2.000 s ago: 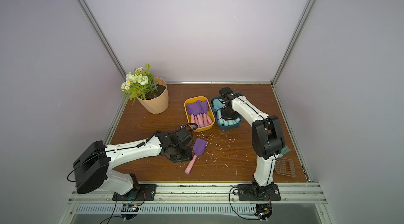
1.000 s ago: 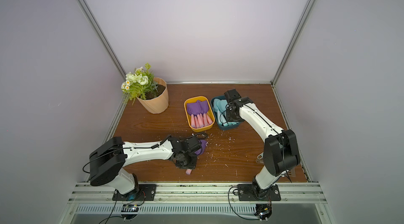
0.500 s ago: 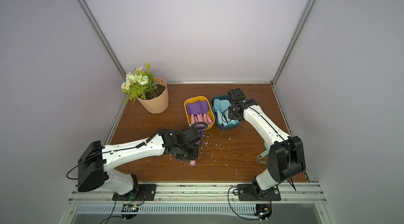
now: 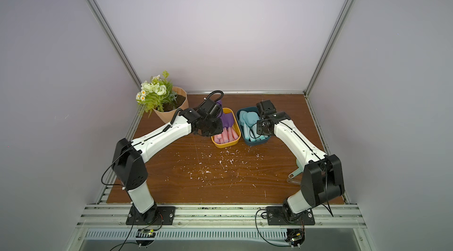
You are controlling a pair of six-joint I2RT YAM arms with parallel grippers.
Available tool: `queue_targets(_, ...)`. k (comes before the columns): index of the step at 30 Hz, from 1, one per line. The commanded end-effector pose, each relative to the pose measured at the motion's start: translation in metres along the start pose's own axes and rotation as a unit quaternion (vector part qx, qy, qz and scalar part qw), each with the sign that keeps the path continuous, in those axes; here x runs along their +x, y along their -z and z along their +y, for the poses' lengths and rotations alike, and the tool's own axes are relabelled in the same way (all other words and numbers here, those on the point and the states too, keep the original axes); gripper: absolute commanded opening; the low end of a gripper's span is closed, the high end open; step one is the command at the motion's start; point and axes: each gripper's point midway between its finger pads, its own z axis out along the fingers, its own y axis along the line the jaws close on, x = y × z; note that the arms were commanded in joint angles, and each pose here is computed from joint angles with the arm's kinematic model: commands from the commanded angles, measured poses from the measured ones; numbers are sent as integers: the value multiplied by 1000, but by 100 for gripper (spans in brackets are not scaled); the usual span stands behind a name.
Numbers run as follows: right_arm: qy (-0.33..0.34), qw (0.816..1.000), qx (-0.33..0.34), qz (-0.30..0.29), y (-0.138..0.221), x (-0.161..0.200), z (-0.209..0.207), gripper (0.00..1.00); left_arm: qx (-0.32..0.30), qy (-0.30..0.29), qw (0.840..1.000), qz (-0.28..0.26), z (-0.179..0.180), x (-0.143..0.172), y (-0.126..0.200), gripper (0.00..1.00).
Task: Sort the small shovels by color and place them into the storage box
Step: Place the shovel in the storage box.
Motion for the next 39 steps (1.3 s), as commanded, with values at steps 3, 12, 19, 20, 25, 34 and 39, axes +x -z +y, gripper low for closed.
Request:
queue_targets(3, -7, 1000, -4, -11, 10, 0, -5, 44, -4, 12, 1000, 23, 6, -3, -22, 1)
queue_targets(12, -6, 1000, -8, -11, 9, 3, -5, 44, -26, 30, 999, 18, 17, -9, -42, 6)
queue_targets(19, -7, 1000, -6, -16, 13, 1, -8, 45, -37, 45, 998, 19, 25, -9, -49, 24)
queue_targets(20, -7, 1000, -5, -17, 14, 1, -8, 45, -37, 45, 998, 17, 25, -9, -47, 28)
queue_targets(25, -10, 1000, -1, -19, 15, 1, -11, 45, -36, 46, 998, 9, 25, -12, -45, 51)
queue_targets(34, -72, 996, 24, -39, 12, -5, -42, 45, -32, -6, 992, -126, 13, -61, 23, 65)
queue_targets(39, -184, 975, 82, -95, 9, -7, -104, 48, -122, -31, 957, -262, 63, -81, 80, 67)
